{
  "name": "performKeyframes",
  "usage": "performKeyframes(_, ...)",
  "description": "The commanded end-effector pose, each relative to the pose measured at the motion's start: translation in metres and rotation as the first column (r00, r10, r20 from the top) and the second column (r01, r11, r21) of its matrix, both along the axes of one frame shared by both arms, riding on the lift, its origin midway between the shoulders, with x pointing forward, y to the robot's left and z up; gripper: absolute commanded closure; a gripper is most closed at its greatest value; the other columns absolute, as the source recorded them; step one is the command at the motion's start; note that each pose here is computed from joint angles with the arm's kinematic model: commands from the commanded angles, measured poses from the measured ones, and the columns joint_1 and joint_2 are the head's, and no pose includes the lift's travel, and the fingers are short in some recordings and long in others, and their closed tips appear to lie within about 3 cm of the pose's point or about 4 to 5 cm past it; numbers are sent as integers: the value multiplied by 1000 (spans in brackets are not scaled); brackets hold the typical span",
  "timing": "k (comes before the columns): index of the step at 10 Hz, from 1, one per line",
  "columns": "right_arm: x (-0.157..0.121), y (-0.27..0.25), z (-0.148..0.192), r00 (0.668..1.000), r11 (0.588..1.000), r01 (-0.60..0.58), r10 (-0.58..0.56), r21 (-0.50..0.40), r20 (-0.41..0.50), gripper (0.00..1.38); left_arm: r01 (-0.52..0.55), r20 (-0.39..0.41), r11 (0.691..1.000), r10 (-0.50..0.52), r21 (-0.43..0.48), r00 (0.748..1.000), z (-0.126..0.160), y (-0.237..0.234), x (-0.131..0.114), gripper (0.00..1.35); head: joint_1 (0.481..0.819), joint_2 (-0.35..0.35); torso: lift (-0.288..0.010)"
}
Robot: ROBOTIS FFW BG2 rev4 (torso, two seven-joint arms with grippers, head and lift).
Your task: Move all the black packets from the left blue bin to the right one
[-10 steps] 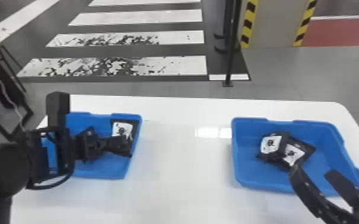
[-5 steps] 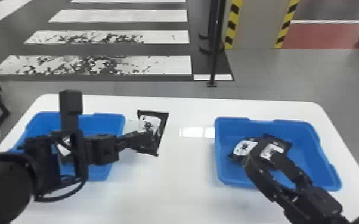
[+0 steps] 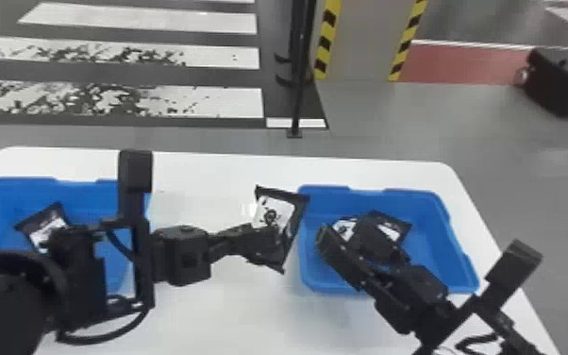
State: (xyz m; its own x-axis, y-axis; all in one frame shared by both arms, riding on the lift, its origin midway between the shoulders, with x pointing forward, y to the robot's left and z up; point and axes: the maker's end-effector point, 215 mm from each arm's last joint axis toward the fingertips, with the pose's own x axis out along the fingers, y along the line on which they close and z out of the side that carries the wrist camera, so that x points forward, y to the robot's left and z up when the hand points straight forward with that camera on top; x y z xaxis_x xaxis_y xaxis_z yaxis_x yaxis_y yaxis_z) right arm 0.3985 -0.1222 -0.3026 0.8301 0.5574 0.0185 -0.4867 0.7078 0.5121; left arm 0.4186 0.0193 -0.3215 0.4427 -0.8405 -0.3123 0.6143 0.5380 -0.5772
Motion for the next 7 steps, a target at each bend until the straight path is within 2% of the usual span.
performKeyframes(1, 7, 0, -1, 1000, 1000, -3, 3, 11, 2, 177, 57, 1, 998, -57, -30, 998, 6, -23, -13, 1205, 695, -142, -150)
performKeyframes(4, 13, 15, 11, 999, 999, -39, 38, 34, 24, 193, 129, 5, 990, -128, -59, 992, 16, -52, -28, 1205, 695, -194, -150)
performKeyframes(5, 14, 22, 9, 999, 998, -51, 50, 43, 19, 323, 147, 12, 987, -146, -72, 989, 21, -58, -32, 1205, 695, -197, -150)
performKeyframes(6, 16, 21, 8, 999, 998, -46, 45, 43, 18, 722, 156, 14, 985, -155, -79, 988, 24, -62, -34, 1205, 695, -196, -150)
performKeyframes(7, 19, 16, 16, 999, 999, -20, 19, 37, 42, 1250, 159, 12, 984, -158, -84, 987, 24, -62, -36, 1205, 695, -200, -150)
